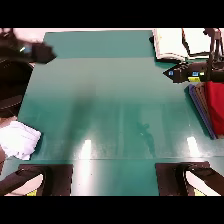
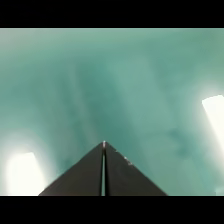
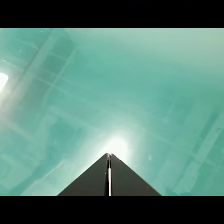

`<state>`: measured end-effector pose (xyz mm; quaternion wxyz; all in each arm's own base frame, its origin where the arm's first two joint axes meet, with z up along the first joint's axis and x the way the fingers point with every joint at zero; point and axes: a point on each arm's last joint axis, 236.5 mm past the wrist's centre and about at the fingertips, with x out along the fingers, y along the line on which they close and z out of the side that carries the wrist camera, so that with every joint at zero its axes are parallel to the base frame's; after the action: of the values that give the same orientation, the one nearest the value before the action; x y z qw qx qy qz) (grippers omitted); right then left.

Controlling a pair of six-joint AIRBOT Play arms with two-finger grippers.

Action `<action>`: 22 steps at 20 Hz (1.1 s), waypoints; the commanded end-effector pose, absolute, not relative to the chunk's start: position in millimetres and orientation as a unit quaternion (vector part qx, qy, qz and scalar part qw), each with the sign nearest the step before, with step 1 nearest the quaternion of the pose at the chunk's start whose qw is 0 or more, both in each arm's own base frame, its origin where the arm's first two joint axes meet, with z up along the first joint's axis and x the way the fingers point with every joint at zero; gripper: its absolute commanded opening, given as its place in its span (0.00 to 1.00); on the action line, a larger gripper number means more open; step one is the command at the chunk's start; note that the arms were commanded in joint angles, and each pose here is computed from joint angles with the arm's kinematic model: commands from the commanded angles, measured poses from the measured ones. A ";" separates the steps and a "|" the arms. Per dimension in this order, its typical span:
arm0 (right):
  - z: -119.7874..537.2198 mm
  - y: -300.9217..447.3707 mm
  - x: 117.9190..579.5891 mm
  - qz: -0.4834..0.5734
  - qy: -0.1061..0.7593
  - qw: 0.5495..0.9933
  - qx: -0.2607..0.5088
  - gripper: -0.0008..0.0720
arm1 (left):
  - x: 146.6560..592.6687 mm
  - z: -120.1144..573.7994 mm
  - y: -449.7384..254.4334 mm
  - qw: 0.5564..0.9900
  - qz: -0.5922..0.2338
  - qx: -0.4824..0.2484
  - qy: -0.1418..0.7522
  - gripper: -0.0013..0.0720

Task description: Fold the shirts.

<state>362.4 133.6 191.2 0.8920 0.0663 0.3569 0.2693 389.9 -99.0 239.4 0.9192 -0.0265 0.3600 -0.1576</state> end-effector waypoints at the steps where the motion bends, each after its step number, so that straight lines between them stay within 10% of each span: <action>1: 190.9 134.1 361.2 0.271 0.359 0.891 0.066 0.04 | 322.2 183.6 -6.2 0.894 -0.029 0.011 0.447 0.05; 3: 190.9 134.1 361.2 0.271 0.359 0.891 0.066 0.04 | 277.5 138.6 45.0 0.853 0.058 0.013 0.519 0.09; 5: 190.9 134.0 361.2 0.271 0.359 0.891 0.066 0.04 | 242.5 97.7 82.5 0.809 0.130 0.002 0.573 0.81; 11: 190.8 134.1 361.2 0.271 0.359 0.891 0.066 0.04 | 181.0 -6.5 107.6 0.720 0.180 -0.008 0.670 0.84; 15: 191.0 134.0 361.5 0.270 0.358 0.891 0.066 0.04 | 166.0 -32.5 104.1 0.702 0.189 -0.021 0.687 0.83; 18: 191.3 134.0 361.7 0.270 0.358 0.891 0.066 0.04 | 173.5 -26.1 104.8 0.712 0.194 -0.027 0.674 0.05; 22: 209.2 132.4 367.4 0.264 0.324 0.906 0.070 0.04 | 241.4 59.3 74.9 0.806 0.141 -0.074 0.571 0.05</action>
<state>363.4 133.4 196.4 0.8958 0.0671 0.3480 0.2682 205.8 97.8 12.1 0.7542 -0.0420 0.6304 0.1788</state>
